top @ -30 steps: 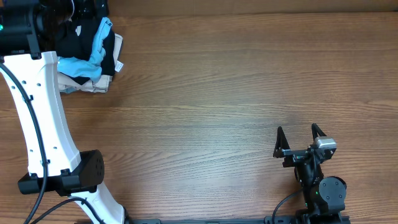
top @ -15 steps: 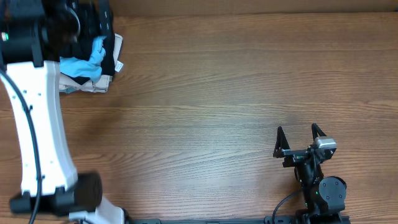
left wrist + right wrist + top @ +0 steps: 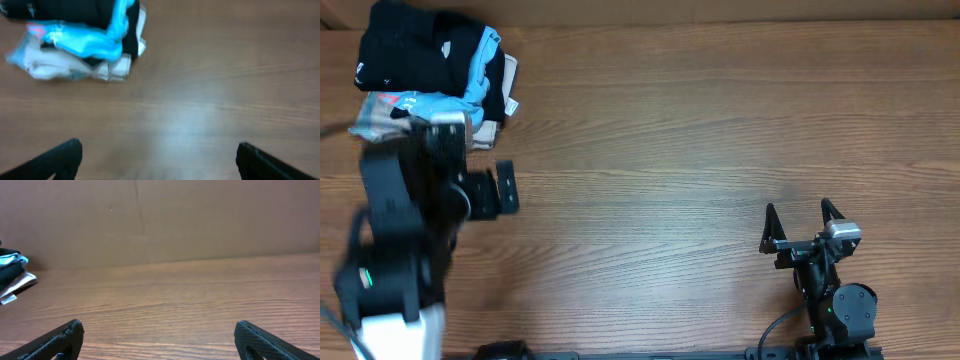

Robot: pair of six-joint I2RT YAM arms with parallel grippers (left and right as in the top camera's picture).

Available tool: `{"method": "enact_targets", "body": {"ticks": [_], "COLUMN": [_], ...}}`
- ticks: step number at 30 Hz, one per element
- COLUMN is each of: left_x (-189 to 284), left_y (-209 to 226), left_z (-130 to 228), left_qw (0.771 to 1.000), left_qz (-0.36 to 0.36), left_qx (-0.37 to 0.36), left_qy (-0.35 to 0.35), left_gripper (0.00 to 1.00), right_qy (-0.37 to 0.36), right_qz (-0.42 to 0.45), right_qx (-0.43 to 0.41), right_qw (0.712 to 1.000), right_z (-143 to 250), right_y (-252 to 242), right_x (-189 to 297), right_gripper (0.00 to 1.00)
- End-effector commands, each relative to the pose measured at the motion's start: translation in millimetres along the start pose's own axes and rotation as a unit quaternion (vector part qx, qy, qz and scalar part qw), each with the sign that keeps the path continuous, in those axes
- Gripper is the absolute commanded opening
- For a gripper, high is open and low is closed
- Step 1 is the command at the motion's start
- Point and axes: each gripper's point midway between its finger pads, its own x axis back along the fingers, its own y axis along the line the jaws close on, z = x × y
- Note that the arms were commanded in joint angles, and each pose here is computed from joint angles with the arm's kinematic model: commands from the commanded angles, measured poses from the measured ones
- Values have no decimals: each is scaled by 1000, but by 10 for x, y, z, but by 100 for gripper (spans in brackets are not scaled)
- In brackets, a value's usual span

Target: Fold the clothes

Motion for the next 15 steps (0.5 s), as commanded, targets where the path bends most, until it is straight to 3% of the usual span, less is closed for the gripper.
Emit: {"method": "enact_targets", "body": {"ticks": [1, 8, 15], "left_x": [9, -189, -286], "left_y": [-121, -300, -324], "left_z": [249, 528, 755], "left_qw": [998, 970, 942], "left_qz": [34, 87, 87], "left_qx": [-11, -42, -60], "left_qy": [-54, -222, -318], "left_gripper": [100, 100, 100], "right_qy": [-4, -4, -4], "right_qz": [2, 2, 2], "right_qx": [0, 0, 0], "right_qw": [1000, 1000, 1000], "right_z": [9, 8, 9], "right_y": [-7, -6, -7], "right_x": [-1, 0, -1], "right_gripper": [100, 100, 100]}}
